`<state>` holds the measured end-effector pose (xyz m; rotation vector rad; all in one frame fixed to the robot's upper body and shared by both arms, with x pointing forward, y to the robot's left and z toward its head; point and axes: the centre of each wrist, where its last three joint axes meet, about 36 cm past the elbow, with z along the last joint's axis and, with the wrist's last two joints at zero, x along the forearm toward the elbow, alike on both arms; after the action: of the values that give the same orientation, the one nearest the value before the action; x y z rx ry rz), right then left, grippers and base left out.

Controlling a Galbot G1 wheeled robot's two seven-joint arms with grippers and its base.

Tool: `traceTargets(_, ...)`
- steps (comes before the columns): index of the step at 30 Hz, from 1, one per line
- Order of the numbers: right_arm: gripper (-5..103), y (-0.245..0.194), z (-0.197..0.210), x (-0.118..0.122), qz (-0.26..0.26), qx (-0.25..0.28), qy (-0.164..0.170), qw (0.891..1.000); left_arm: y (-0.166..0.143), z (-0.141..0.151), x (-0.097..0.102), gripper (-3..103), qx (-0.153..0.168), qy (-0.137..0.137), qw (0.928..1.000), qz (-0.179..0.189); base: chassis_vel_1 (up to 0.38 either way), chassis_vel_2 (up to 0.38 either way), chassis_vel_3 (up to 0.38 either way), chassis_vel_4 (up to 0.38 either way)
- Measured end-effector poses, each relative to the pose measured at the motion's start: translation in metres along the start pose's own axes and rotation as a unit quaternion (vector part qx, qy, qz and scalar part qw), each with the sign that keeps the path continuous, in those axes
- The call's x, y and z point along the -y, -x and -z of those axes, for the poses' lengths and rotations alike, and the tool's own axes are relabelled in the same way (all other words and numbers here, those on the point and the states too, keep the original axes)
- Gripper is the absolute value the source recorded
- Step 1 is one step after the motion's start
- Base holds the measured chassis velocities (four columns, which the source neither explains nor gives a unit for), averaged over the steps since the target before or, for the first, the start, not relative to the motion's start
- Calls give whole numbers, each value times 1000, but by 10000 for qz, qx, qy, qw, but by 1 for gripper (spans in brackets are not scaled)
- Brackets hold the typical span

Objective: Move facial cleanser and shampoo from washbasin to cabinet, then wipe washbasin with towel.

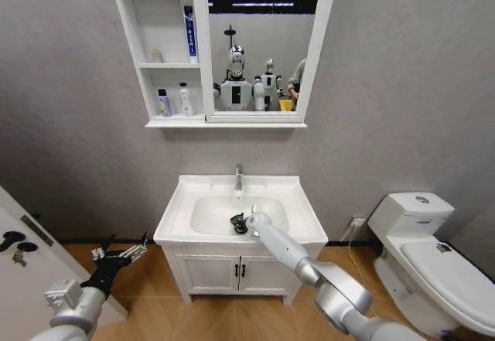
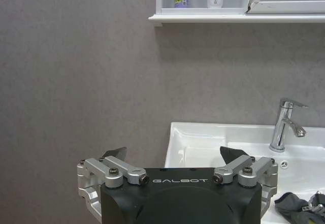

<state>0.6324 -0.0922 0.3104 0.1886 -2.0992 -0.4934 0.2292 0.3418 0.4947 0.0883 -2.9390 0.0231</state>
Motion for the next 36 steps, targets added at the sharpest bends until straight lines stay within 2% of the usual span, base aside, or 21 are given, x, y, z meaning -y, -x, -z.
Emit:
traceTargets(2, 5, 2, 0, 2, -213, 178, -401, 9988, 0, 0, 0, 100, 0, 0, 10000, 0, 0, 0, 0, 0)
traceTargets(3, 5, 2, 0, 2, -213, 178, -401, 9988, 0, 0, 0, 100, 0, 0, 10000, 0, 0, 0, 0, 0)
traceTargets(5, 5, 4, -2, 6, -644, 369, -949, 9927, 0, 0, 0, 100, 0, 0, 10000, 0, 0, 0, 0, 0)
traceTargets(7, 5, 7, -5, 16, -1081, 631, -1525, 9803, 0, 0, 0, 100, 0, 0, 10000, 0, 0, 0, 0, 0)
traceTargets(8, 5, 7, -5, 16, -1081, 631, -1525, 9803, 0, 0, 0, 100, 0, 0, 10000, 0, 0, 0, 0, 0)
traceTargets(10, 5, 11, -3, 22, -1309, 738, -1805, 9720, 0, 0, 0, 100, 0, 0, 10000, 0, 0, 0, 0, 0)
traceTargets(14, 5, 19, 3, 18, -1417, 835, -2071, 9644, 0, 0, 0, 100, 0, 0, 10000, 0, 0, 0, 0, 0)
traceTargets(19, 5, 23, 4, 8, -1246, 780, -2013, 9684, 0, 0, 0, 100, 0, 0, 10000, 0, 0, 0, 0, 0)
traceTargets(21, 5, 24, 3, -3, -1026, 666, -1798, 9761, 0, 0, 0, 100, 0, 0, 10000, 0, 0, 0, 0, 0)
traceTargets(27, 5, 27, 1, -15, -803, 533, -1565, 9830, 0, 0, 0, 100, 0, 0, 10000, 0, 0, 0, 0, 0)
traceTargets(29, 5, 27, 1, -18, -522, 479, -1322, 9887, 0, 0, 0, 100, 0, 0, 10000, 0, 0, 0, 0, 0)
traceTargets(30, 5, 27, 1, -18, -522, 479, -1322, 9887, 0, 0, 0, 100, 0, 0, 10000, 0, 0, 0, 0, 0)
traceTargets(32, 5, 26, -1, -24, -108, 512, -1063, 9930, 0, 0, 0, 100, 0, 0, 10000, 0, 0, 0, 0, 0)
traceTargets(36, 5, 26, -1, -24, 130, 500, -829, 9952, 0, 0, 0, 100, 0, 0, 10000, 0, 0, 0, 0, 0)
